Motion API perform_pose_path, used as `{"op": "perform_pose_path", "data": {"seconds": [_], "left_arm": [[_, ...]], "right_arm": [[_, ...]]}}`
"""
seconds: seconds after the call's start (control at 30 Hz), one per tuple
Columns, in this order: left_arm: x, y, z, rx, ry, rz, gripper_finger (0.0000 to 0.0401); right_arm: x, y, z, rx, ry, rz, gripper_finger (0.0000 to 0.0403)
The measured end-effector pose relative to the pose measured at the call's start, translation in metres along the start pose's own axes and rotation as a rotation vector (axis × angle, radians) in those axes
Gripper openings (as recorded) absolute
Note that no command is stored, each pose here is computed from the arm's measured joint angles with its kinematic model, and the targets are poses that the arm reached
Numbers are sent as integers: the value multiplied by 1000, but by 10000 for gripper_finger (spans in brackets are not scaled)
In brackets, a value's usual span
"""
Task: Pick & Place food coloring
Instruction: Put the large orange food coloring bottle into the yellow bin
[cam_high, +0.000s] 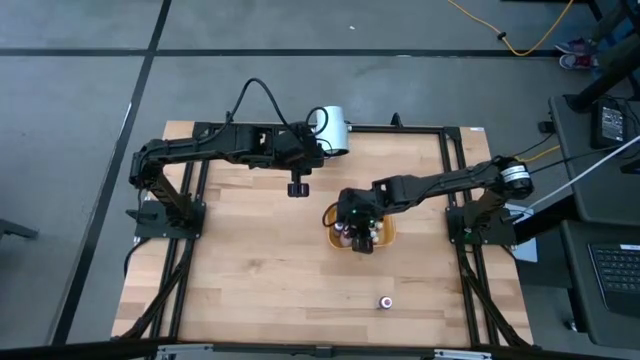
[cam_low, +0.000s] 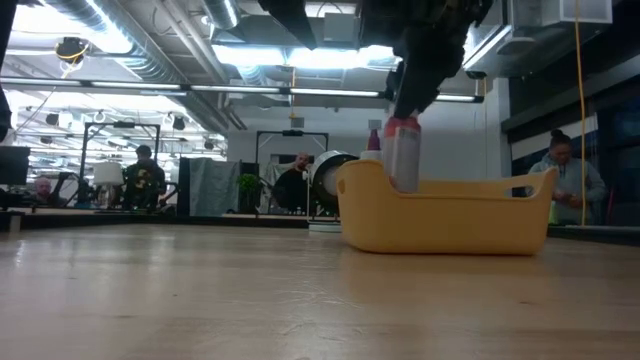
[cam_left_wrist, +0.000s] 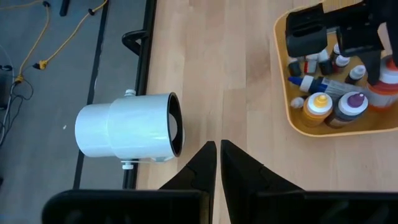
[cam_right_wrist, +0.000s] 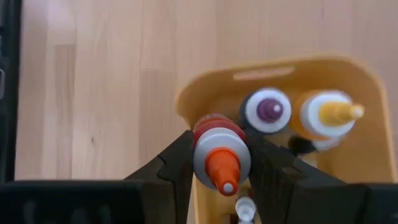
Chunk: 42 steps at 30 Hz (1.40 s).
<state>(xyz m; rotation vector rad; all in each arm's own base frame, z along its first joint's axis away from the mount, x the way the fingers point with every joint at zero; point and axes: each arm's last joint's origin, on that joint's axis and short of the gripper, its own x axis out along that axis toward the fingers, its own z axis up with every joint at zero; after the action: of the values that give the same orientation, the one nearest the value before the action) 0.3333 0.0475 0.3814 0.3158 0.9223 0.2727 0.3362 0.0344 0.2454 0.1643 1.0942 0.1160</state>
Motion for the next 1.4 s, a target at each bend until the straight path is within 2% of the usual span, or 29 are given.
{"op": "perform_pose_path", "data": {"seconds": [1.07, 1.4], "left_arm": [[0, 1, 4, -11, -43, 8, 20], [0, 1, 4, -14, -45, 6, 20]], "right_arm": [[13, -1, 2, -90, 4, 22, 131], [16, -2, 0, -108, 24, 4, 168]]}}
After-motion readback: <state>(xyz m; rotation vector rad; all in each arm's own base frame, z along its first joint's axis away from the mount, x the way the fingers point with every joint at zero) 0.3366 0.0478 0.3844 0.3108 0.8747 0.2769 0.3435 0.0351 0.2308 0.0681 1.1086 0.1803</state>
